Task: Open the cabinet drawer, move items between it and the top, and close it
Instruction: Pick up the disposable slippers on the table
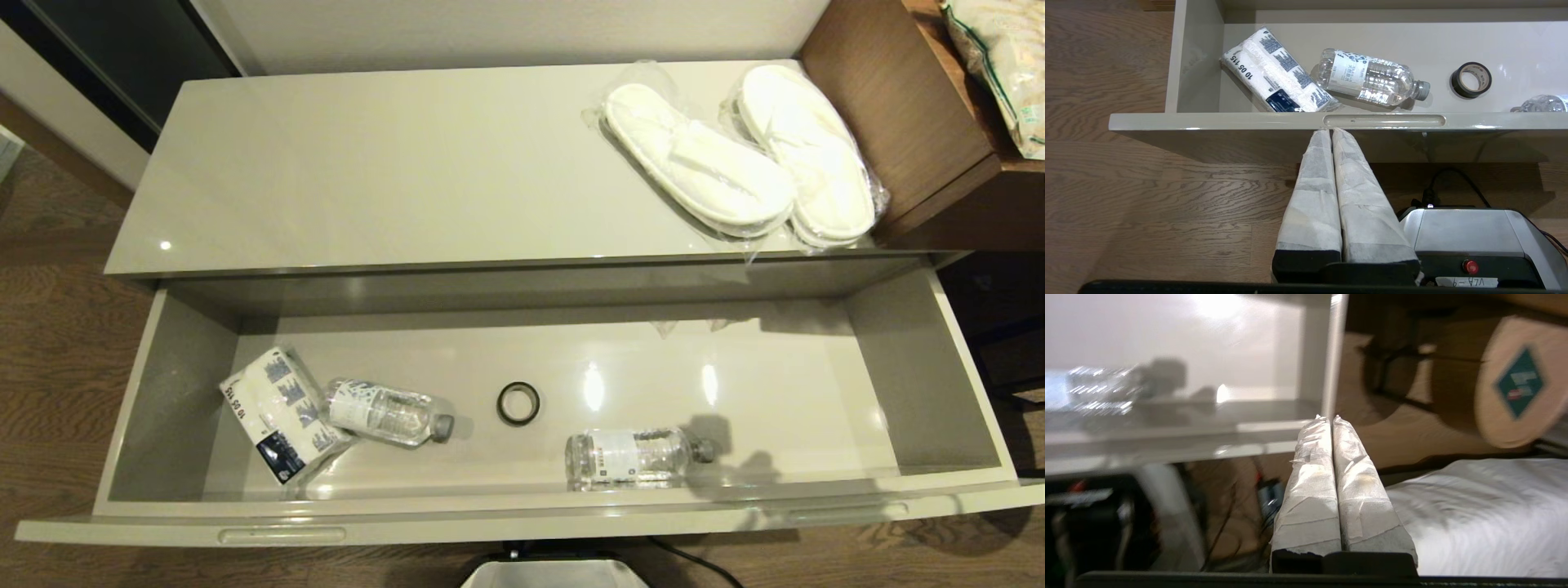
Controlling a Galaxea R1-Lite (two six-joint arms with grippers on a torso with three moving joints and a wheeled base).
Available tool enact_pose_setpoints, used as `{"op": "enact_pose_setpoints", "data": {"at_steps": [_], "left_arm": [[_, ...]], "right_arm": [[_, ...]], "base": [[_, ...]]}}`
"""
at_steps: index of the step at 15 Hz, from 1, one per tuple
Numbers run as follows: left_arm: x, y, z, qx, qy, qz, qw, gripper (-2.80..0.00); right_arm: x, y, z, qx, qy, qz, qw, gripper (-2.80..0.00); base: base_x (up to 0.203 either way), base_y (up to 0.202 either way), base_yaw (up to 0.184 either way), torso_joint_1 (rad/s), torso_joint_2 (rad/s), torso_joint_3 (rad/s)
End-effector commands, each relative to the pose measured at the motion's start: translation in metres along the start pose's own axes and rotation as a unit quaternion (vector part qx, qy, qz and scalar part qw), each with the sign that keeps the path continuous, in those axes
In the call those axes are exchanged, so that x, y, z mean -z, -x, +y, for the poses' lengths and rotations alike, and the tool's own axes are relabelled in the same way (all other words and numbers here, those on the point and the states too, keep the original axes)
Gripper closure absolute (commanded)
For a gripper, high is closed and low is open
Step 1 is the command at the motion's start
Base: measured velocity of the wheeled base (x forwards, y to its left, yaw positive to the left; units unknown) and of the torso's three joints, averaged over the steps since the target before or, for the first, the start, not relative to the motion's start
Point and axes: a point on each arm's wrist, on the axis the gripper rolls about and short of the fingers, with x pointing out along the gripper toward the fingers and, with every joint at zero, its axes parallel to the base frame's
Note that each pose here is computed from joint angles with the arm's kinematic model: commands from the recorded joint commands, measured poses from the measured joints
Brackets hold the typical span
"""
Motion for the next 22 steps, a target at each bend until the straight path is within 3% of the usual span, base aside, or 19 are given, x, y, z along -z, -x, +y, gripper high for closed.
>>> {"op": "enact_pose_setpoints", "data": {"at_steps": [1,3,6,8,10,11,12,14,17,19,21,22], "left_arm": [[0.000,0.000,0.000,0.000,0.000,0.000,1.0000,0.00],[0.000,0.000,0.000,0.000,0.000,0.000,1.0000,0.00],[0.000,0.000,0.000,0.000,0.000,0.000,1.0000,0.00],[0.000,0.000,0.000,0.000,0.000,0.000,1.0000,0.00],[0.000,0.000,0.000,0.001,0.000,0.000,1.0000,0.00],[0.000,0.000,0.000,0.000,0.000,0.000,1.0000,0.00],[0.000,0.000,0.000,0.000,0.000,0.000,1.0000,0.00],[0.000,0.000,0.000,0.000,0.000,0.000,1.0000,0.00],[0.000,0.000,0.000,0.000,0.000,-0.001,1.0000,0.00],[0.000,0.000,0.000,0.000,0.000,0.000,1.0000,0.00],[0.000,0.000,0.000,0.000,0.000,0.000,1.0000,0.00],[0.000,0.000,0.000,0.000,0.000,-0.001,1.0000,0.00]], "right_arm": [[0.014,0.012,-0.023,0.009,-0.012,-0.021,1.000,0.00],[0.018,0.016,-0.030,0.008,-0.029,-0.026,0.999,0.00],[0.029,0.023,-0.042,-0.014,-0.103,-0.029,0.994,0.00],[0.045,0.022,-0.045,-0.019,-0.108,-0.012,0.994,0.00],[0.059,0.021,-0.048,0.028,-0.124,0.017,0.992,0.00],[0.068,0.023,-0.050,0.052,-0.116,0.035,0.991,0.00],[0.084,0.029,-0.054,0.068,-0.084,0.060,0.992,0.00],[0.131,0.046,-0.053,0.058,-0.017,0.079,0.995,0.00],[0.190,0.042,-0.024,0.031,0.004,0.023,0.999,0.00],[0.212,0.026,-0.004,0.012,-0.006,-0.053,0.999,0.00],[0.225,-0.004,0.013,-0.008,-0.010,-0.115,0.993,0.00],[0.224,-0.018,0.018,-0.010,-0.015,-0.168,0.986,0.00]], "base": [[0.000,0.000,0.000,0.000,0.00,0.000],[0.000,0.000,0.000,0.000,0.00,0.000],[0.000,0.000,0.000,0.000,0.00,0.000],[0.000,0.000,0.000,0.000,0.00,0.000],[0.000,0.000,0.000,0.000,0.00,0.000],[0.000,0.000,0.000,0.000,0.00,0.000],[0.000,0.000,0.000,0.000,0.00,0.000],[0.000,0.000,0.000,0.000,0.00,0.000],[0.000,0.000,0.000,0.000,0.00,0.000],[0.000,0.000,0.000,0.000,0.00,0.000],[0.000,0.000,0.000,0.000,0.00,0.000],[0.000,0.000,0.000,0.000,0.00,0.000]]}}
